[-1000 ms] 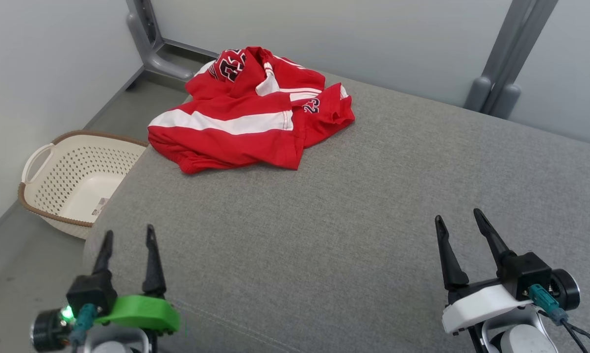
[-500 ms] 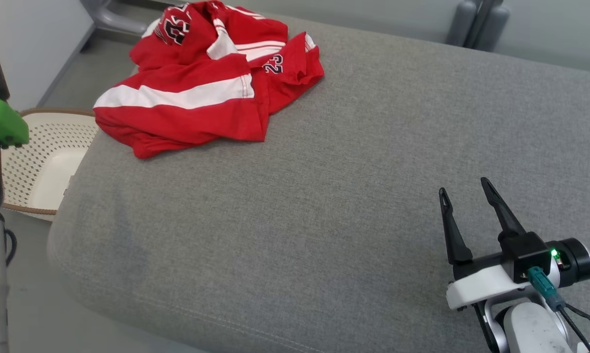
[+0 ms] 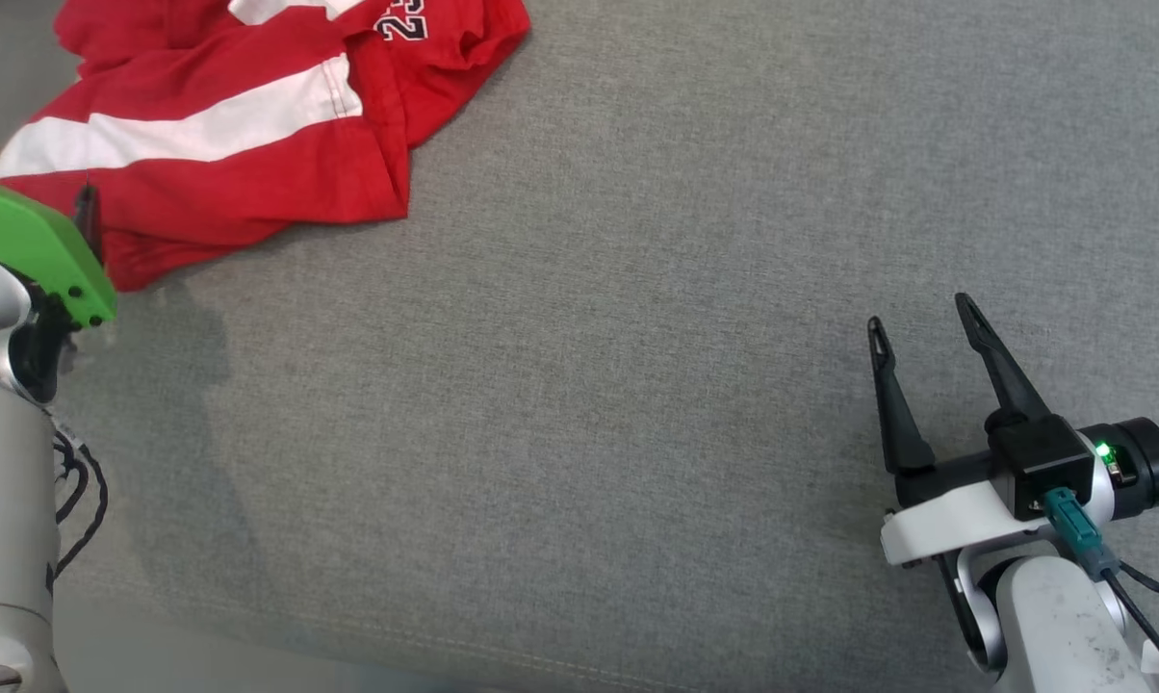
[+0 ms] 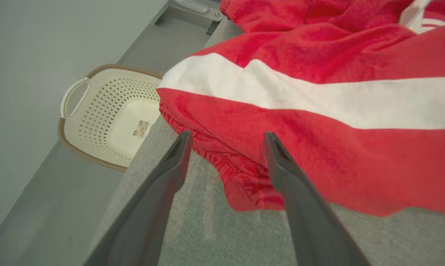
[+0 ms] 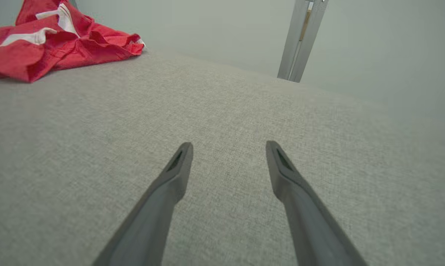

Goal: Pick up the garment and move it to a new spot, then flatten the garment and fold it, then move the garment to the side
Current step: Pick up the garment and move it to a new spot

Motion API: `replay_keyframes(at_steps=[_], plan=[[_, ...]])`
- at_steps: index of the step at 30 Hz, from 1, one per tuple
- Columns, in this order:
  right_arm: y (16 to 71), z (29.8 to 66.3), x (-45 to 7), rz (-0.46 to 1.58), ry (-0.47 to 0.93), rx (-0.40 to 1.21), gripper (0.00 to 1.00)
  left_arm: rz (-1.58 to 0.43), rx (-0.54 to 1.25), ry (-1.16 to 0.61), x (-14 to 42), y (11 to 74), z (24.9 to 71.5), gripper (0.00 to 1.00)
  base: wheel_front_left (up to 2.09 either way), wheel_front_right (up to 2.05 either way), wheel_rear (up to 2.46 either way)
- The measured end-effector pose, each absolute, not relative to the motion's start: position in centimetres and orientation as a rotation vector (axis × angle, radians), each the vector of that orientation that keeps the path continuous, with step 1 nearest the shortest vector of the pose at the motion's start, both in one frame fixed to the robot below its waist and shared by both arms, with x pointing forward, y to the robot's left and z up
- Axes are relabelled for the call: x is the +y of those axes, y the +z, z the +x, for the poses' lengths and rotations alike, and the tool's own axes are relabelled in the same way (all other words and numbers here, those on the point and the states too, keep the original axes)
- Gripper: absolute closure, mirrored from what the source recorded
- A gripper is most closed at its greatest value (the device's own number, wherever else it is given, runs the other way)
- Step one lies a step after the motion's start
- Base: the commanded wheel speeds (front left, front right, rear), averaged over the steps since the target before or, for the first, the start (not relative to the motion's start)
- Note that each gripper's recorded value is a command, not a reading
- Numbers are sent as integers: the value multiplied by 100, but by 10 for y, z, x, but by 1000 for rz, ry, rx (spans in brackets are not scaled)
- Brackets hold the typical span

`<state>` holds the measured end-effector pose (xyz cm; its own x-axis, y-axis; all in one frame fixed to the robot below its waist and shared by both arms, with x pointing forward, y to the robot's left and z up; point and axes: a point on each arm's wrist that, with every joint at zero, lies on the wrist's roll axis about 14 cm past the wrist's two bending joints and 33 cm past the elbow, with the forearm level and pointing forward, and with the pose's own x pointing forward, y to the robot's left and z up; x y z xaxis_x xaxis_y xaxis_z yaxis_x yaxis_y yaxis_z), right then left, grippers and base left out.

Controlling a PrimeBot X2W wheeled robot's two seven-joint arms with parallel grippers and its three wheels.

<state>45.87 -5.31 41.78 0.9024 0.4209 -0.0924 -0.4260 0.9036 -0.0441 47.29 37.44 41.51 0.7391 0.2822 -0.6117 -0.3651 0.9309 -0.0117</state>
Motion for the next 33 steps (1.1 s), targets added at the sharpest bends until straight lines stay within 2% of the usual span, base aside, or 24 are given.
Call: replay_keyframes(at_steps=[11,13,15,22,29,33], plan=[[382,460,-74,-62,389,164,0,-175,799,383,366,347,475,0,0,0,0],[381,461,-76,-63,383,166,0,-175,801,379,365,345,478,60,0,0,0],[381,461,-77,-61,379,165,0,-169,789,369,363,346,482,100,0,0,0],[391,457,-76,-46,378,151,0,-102,735,342,370,378,490,100,0,0,0],[414,447,-77,-11,367,118,0,31,598,309,384,449,499,100,0,0,0],[432,438,-86,0,341,90,0,105,467,235,365,506,517,100,0,0,0]])
